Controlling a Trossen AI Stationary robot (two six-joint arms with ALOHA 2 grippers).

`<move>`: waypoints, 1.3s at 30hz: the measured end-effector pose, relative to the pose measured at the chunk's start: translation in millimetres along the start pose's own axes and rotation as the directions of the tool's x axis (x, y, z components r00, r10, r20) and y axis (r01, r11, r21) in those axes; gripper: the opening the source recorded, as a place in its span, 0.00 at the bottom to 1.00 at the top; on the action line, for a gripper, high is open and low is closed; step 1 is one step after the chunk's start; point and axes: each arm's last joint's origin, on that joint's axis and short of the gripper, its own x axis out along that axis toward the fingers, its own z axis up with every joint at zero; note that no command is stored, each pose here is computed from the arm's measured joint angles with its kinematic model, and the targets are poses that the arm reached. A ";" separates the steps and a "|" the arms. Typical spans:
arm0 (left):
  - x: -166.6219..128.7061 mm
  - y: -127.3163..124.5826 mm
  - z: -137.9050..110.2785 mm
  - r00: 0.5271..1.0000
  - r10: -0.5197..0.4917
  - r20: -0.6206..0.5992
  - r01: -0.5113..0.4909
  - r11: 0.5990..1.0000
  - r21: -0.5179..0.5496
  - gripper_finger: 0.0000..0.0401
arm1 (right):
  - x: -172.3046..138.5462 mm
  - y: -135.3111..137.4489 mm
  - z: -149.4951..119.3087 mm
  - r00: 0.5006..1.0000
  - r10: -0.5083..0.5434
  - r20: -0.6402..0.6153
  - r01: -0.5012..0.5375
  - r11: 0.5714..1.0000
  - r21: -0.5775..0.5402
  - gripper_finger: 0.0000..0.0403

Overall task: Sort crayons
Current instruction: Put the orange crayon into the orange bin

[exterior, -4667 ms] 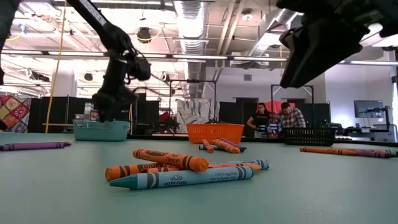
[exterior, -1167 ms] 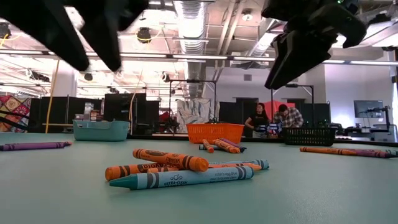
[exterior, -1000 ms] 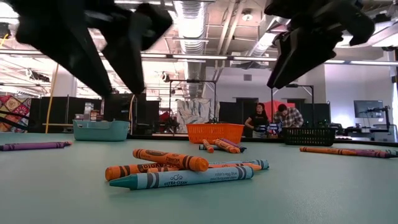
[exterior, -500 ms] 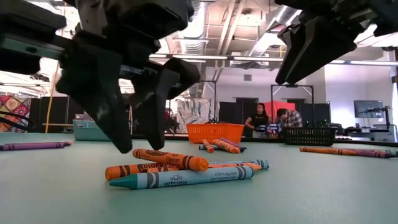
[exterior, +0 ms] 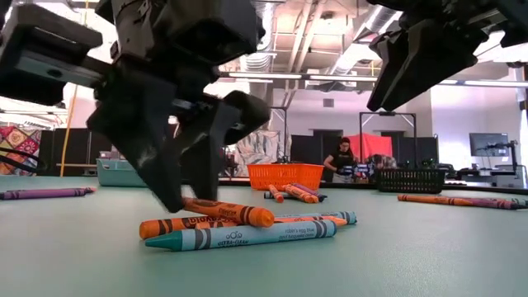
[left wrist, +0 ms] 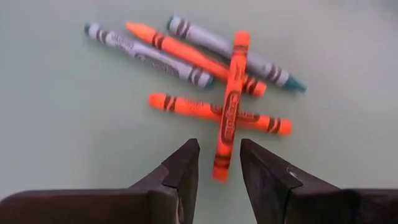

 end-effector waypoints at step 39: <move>-52.7 5.6 9.7 0.976 0.217 0.005 -0.213 0.954 0.210 0.00 | -0.3 -2.7 1.3 0.994 -0.102 0.029 0.103 0.993 -0.053 0.39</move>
